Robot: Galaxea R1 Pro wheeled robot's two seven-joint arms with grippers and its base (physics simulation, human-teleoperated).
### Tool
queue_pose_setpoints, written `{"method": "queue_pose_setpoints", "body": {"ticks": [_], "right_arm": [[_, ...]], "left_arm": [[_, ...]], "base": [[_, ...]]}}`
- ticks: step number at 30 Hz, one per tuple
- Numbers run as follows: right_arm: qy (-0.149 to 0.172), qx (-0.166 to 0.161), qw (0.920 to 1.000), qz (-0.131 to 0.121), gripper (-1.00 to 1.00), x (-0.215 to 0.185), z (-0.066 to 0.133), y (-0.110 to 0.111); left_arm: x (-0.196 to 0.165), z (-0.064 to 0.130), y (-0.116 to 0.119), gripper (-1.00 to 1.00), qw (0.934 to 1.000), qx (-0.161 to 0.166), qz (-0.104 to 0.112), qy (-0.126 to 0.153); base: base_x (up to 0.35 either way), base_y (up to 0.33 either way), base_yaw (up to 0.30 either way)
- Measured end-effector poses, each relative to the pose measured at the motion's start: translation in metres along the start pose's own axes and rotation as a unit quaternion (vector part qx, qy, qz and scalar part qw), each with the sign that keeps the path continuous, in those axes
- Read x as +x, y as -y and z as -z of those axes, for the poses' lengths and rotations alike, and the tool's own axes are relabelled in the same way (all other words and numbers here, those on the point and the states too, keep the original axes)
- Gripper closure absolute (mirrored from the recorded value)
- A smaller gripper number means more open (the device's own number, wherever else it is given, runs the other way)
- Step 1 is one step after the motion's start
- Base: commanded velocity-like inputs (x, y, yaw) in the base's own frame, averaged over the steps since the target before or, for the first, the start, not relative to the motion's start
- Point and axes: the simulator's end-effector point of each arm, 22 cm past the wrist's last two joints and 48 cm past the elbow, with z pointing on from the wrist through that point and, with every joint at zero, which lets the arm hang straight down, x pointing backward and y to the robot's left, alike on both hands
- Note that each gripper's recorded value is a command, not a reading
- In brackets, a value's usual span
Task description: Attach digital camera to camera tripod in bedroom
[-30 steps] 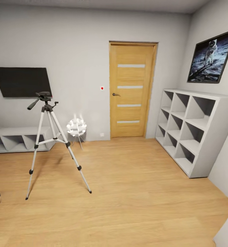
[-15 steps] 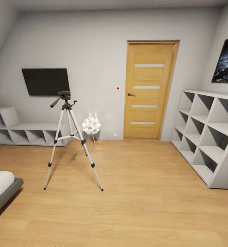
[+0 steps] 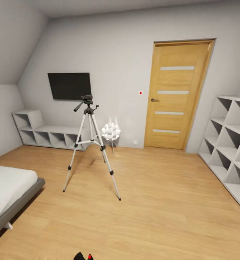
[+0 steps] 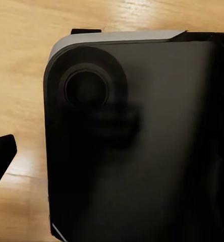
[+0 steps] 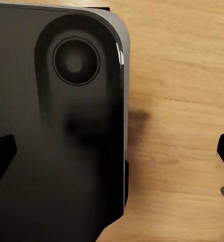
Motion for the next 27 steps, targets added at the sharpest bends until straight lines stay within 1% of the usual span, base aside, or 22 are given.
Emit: {"method": "queue_pose_setpoints", "body": {"ticks": [5, 11, 21, 27], "right_arm": [[0.000, 0.000, 1.0000, 0.000, -1.00, 0.0000, 0.0000, 0.0000], [0.000, 0.000, 1.0000, 0.000, -1.00, 0.0000, 0.0001, 0.0000], [0.000, 0.000, 1.0000, 0.000, -1.00, 0.0000, 0.0001, 0.0000], [0.000, 0.000, 1.0000, 0.000, -1.00, 0.0000, 0.0001, 0.0000]], "left_arm": [[0.0001, 0.0000, 0.0005, -1.00, 1.0000, 0.000, 0.000, 0.000], [0.0001, 0.0001, 0.0004, -1.00, 1.0000, 0.000, 0.000, 0.000], [0.0002, 0.0001, 0.0003, -1.00, 1.0000, 0.000, 0.000, 0.000], [0.0001, 0.0001, 0.0002, -1.00, 1.0000, 0.000, 0.000, 0.000]], "base": [[0.007, 0.000, 0.284], [0.079, -0.023, 0.284], [0.128, -0.093, 0.284], [0.169, -0.147, 0.284]]}}
